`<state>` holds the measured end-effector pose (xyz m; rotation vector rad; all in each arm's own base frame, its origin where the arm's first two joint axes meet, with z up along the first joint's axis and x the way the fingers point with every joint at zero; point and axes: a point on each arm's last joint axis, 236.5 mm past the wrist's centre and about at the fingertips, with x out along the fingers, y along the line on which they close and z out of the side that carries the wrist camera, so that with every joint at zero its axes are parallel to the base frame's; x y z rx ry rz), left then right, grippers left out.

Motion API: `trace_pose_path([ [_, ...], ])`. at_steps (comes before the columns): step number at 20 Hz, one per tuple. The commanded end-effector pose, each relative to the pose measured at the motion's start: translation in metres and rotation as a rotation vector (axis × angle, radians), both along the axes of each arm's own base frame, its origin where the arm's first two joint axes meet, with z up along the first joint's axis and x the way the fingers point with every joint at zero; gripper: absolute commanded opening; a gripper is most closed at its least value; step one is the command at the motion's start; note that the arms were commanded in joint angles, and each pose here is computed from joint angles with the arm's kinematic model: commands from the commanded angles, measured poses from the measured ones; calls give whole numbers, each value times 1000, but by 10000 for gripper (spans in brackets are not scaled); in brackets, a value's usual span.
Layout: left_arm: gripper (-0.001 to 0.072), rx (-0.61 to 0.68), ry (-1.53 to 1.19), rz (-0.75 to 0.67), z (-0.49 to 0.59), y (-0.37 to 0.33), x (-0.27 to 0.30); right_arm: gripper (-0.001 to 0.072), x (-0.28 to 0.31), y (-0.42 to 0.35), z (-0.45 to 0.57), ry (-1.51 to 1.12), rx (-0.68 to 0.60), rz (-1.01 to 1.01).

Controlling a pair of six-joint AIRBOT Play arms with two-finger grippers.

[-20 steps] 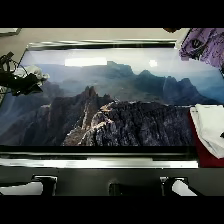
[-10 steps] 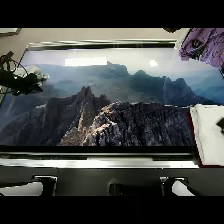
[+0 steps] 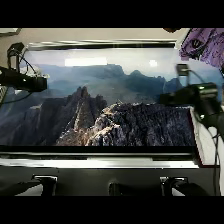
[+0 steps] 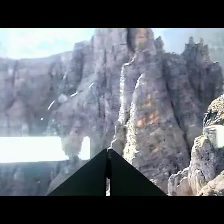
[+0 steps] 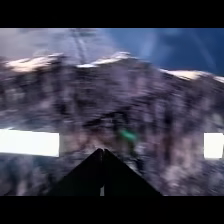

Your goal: Fold the clothes and pants, and hang the long-sleeved shirts on hangers.

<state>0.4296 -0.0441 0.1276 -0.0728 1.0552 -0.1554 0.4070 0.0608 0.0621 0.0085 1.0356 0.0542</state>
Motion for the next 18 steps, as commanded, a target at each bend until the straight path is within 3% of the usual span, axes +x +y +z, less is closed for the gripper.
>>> trace_pose_path([
  [1,24,43,-62,-17,4,-1,-6,33,-14,80,16,-56,37,192],
  [18,27,45,-17,-23,-2,-1,-15,34,-16,80,39,-128,26,209],
])
